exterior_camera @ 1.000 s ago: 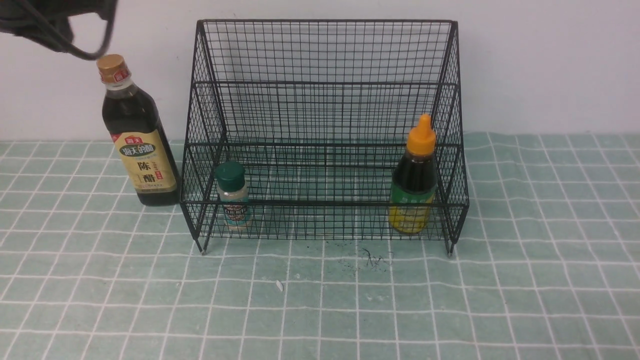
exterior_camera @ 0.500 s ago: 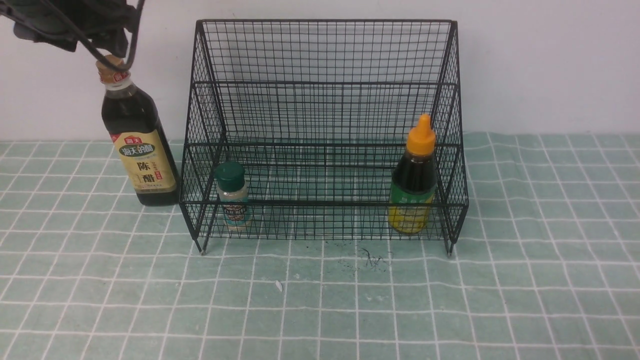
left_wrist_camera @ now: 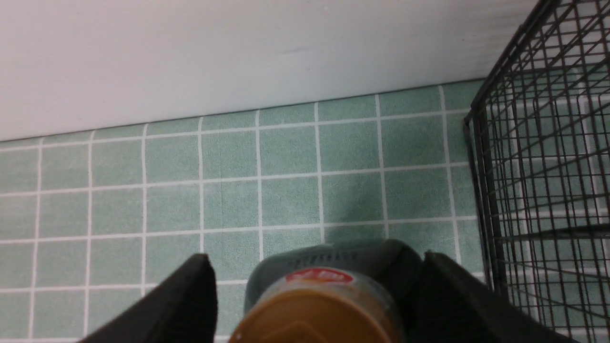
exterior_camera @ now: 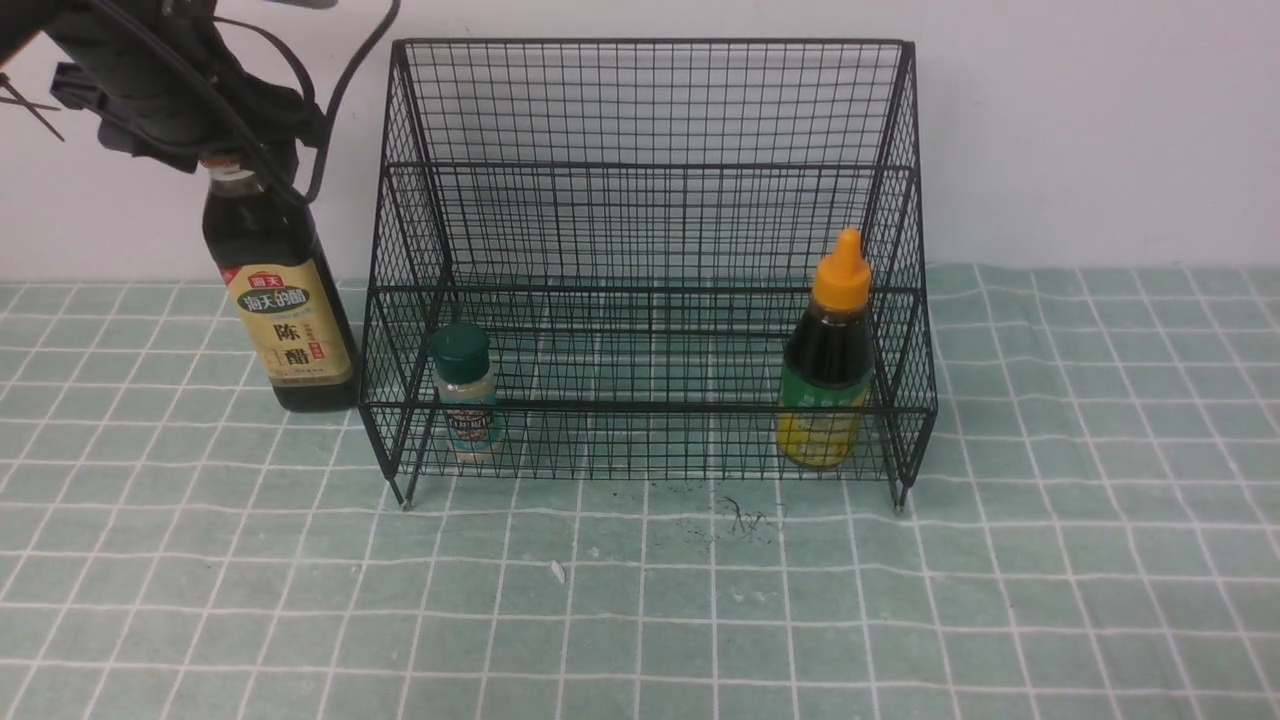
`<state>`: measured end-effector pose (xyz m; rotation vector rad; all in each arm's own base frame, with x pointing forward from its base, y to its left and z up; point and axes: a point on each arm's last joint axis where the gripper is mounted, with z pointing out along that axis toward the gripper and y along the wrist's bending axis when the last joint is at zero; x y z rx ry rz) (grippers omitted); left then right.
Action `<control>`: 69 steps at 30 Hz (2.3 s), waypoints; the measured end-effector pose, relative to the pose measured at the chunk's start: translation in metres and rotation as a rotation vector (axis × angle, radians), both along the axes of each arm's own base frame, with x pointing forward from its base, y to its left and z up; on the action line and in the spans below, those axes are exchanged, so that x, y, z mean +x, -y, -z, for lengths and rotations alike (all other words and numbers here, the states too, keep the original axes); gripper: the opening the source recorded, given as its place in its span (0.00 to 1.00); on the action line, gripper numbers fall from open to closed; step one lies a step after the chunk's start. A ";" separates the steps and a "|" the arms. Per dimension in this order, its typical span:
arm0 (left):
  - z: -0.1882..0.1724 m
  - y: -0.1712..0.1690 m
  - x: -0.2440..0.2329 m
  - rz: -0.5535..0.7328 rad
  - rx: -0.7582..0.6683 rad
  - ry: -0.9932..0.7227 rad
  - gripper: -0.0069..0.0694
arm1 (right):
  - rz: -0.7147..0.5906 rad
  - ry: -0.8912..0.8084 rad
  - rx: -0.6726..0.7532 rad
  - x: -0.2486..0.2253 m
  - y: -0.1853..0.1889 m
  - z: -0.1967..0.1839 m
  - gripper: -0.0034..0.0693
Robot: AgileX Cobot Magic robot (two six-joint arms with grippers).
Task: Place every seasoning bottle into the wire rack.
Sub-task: Use the left arm to grab the condiment bottle closest to it, then use the left arm to put the condiment bottle back on the shelf
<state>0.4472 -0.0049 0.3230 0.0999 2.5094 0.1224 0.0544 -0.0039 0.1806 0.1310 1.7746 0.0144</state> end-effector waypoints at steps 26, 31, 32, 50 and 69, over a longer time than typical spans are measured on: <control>-0.155 0.011 -0.089 0.025 -0.088 0.302 0.50 | 0.000 0.000 0.000 0.000 0.000 0.000 0.03; -0.176 0.037 -0.105 0.106 -0.116 0.356 0.50 | 0.000 0.000 0.000 0.000 0.000 0.000 0.03; -0.178 0.040 -0.106 0.117 -0.120 0.364 0.50 | 0.000 0.000 0.000 0.000 0.000 0.000 0.03; -0.146 0.103 -0.061 0.234 -0.194 0.416 0.50 | 0.000 0.000 -0.001 0.000 0.000 0.000 0.03; -0.050 0.116 -0.007 0.153 -0.169 0.107 0.50 | -0.001 0.000 -0.004 0.000 0.000 0.000 0.03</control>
